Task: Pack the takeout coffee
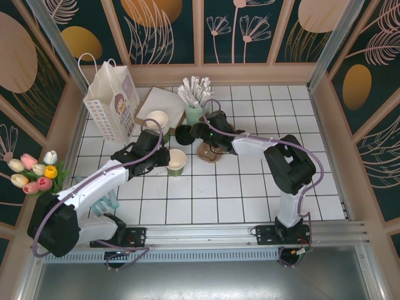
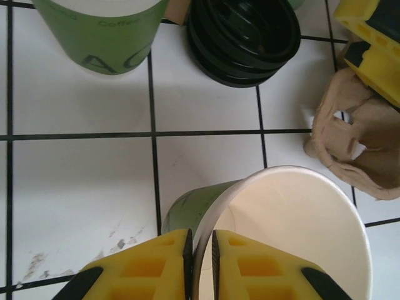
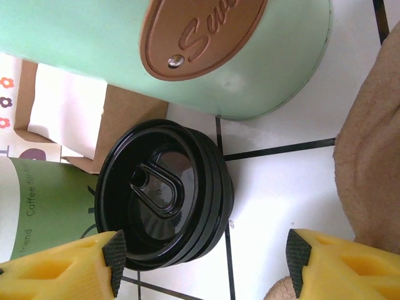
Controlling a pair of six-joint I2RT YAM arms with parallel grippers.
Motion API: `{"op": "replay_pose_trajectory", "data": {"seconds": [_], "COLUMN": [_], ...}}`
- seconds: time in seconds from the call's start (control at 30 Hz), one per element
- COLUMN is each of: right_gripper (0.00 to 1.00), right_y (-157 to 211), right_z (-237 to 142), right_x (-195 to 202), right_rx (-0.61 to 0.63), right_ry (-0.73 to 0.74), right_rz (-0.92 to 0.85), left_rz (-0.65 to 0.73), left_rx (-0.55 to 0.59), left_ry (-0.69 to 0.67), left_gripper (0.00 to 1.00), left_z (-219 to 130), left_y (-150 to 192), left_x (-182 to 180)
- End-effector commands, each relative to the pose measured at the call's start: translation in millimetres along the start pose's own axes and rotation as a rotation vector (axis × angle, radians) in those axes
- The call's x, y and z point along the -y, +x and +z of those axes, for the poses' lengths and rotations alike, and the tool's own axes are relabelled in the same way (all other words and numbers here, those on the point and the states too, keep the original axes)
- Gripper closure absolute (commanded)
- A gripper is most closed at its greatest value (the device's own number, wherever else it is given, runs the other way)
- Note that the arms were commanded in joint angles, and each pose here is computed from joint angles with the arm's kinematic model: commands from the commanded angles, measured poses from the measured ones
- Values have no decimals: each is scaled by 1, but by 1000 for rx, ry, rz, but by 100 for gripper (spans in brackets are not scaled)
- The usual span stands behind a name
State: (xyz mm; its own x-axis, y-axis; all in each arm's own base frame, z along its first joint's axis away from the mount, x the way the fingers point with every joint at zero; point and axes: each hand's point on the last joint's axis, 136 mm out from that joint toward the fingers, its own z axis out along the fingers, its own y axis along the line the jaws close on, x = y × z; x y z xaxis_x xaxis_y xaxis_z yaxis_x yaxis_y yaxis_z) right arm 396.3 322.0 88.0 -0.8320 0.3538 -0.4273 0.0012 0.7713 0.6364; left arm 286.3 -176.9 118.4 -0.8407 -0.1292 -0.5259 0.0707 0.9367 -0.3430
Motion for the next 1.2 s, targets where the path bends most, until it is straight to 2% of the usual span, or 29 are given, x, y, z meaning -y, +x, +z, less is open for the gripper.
{"op": "replay_pose_trajectory", "data": {"seconds": [0.0, 0.13, 0.27, 0.43, 0.7, 0.77, 1.17], "right_gripper": [33, 41, 42, 43, 51, 55, 61], "right_y": [-4, -9, -9, -5, -6, -5, -6], "right_z": [1, 10, 16, 23, 33, 35, 48], "right_x": [-15, -11, -12, -14, -9, -10, -1], "right_rx": [2, 20, 14, 7, 18, 14, 2], "right_ry": [-12, 14, 20, 29, 75, 81, 138], "right_rz": [-32, -50, -61, -80, -107, -123, -201], "left_rz": [4, 1, 8, -1, -9, -7, -26], "left_rx": [3, 1, -10, -18, -24, -33, -83], "left_ry": [87, 133, 97, 8, -31, -19, 130], "left_gripper": [80, 71, 63, 62, 57, 54, 45], "left_z": [3, 2, 3, 8, 10, 11, 16], "left_y": [-2, -3, 2, 5, 3, 4, 4], "left_x": [18, 28, 20, 4, -1, 1, 32]}}
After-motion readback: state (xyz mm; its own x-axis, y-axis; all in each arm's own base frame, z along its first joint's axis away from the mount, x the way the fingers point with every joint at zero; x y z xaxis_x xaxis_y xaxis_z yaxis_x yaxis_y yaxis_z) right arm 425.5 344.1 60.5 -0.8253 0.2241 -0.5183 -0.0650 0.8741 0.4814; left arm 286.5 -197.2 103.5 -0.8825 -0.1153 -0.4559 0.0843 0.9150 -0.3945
